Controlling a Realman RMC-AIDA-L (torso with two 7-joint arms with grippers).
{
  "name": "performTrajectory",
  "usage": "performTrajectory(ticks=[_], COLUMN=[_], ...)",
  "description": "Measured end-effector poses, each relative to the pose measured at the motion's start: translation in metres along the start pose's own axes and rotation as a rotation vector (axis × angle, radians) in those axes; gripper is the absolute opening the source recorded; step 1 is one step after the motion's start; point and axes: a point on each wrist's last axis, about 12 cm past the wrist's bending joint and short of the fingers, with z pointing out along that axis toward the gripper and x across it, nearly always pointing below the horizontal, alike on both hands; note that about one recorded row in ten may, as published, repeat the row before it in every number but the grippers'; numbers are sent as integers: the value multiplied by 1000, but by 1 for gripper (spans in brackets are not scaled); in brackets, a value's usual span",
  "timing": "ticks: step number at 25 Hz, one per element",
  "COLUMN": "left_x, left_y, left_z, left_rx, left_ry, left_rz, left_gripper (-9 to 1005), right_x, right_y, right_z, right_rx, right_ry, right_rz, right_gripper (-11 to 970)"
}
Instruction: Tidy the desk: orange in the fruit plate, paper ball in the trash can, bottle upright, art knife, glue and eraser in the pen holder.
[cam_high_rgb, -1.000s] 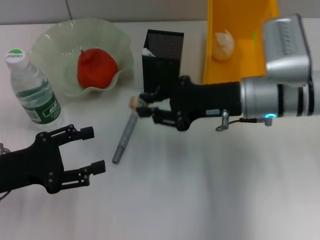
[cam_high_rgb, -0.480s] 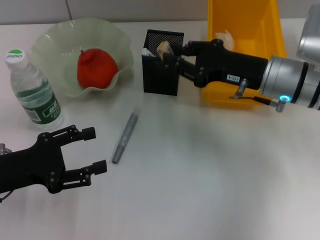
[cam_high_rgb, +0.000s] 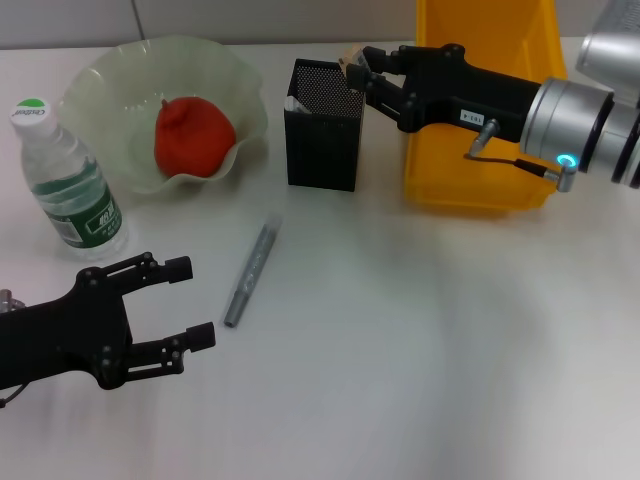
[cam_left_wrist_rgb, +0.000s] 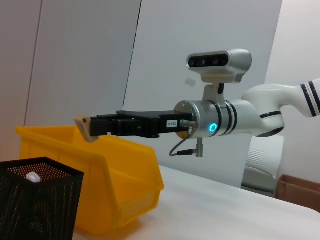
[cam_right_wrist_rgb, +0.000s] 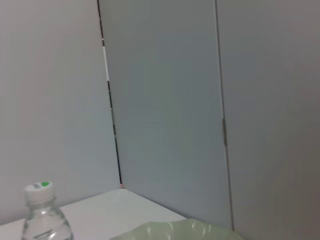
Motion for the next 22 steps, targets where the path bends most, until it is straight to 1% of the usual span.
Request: performTrajectory(ticks=[8,13,17,22], left_x=[1,1,1,2], left_y=[-1,-1,-1,-2], left_z=[2,2,2,2], left_rx=[2,2,2,-1], left_ry=[-4,-5,-5,-4], left_rz=[-1,-5,-6,-8], left_gripper=[823,823,823,823], right_x=[-6,-5,-4,-4], right_y=[-5,-5,-3,-2], right_z=[13,19,23,24], right_rx=[22,31,18,12], right_ry=[31,55,76,83], right_rz=[-22,-26,-37,-45], right_gripper=[252,293,326,566])
